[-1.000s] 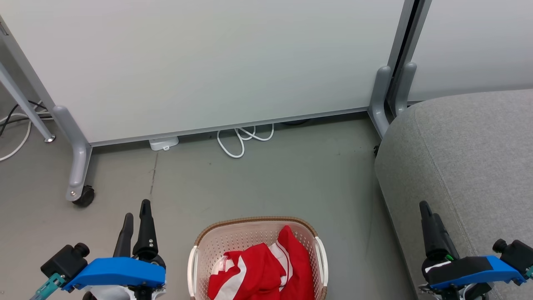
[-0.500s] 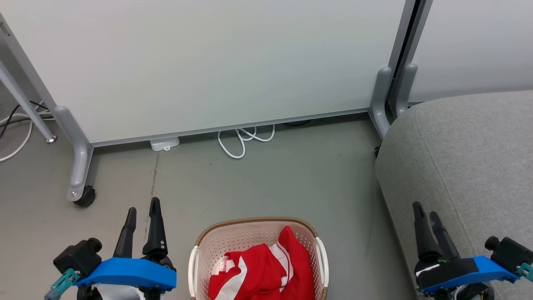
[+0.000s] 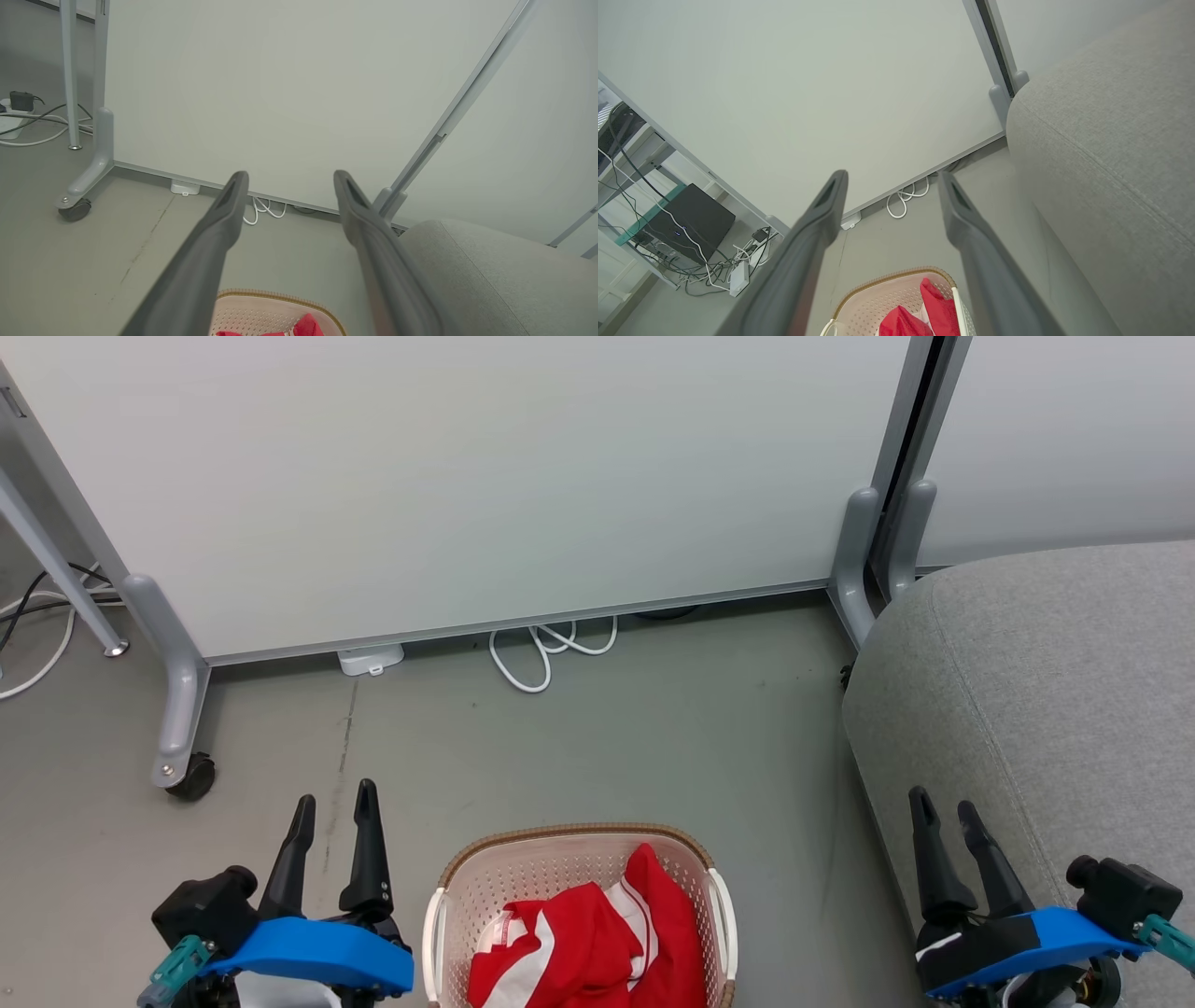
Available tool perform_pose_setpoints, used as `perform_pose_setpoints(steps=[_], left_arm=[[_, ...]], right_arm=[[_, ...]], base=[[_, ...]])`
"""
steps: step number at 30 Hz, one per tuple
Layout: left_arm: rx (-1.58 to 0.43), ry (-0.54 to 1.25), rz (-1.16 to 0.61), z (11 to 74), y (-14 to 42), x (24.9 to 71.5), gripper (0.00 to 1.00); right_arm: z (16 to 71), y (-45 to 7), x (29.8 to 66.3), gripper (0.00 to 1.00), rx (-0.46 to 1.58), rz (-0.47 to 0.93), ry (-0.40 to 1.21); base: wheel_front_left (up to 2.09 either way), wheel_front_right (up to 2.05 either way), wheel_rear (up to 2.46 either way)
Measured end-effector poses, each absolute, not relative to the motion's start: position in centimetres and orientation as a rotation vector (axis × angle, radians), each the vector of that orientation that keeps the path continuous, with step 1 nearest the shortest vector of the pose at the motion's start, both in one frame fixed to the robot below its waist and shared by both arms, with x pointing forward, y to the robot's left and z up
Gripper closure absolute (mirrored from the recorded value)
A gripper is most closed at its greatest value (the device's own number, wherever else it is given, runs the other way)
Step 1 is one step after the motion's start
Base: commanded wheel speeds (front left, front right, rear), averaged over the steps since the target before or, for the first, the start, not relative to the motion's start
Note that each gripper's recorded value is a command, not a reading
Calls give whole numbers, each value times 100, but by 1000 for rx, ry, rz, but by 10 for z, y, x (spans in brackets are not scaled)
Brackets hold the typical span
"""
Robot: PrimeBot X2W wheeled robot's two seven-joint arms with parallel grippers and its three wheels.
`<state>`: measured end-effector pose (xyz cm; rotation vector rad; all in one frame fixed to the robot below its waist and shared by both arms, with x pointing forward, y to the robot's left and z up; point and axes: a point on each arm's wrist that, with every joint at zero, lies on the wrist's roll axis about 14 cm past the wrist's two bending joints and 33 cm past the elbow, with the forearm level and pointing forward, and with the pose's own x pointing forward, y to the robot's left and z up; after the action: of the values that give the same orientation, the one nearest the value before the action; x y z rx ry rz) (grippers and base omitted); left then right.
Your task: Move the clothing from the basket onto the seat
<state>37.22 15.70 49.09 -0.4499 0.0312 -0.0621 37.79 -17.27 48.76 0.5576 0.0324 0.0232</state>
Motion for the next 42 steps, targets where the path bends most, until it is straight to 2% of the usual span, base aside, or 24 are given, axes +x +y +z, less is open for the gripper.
perform_pose_setpoints(steps=[42], left_arm=[[-156, -19, -151, 492, 139, 368, 0]], right_arm=[[497, -164, 379, 0, 226, 89, -6]], base=[[0, 0, 0]])
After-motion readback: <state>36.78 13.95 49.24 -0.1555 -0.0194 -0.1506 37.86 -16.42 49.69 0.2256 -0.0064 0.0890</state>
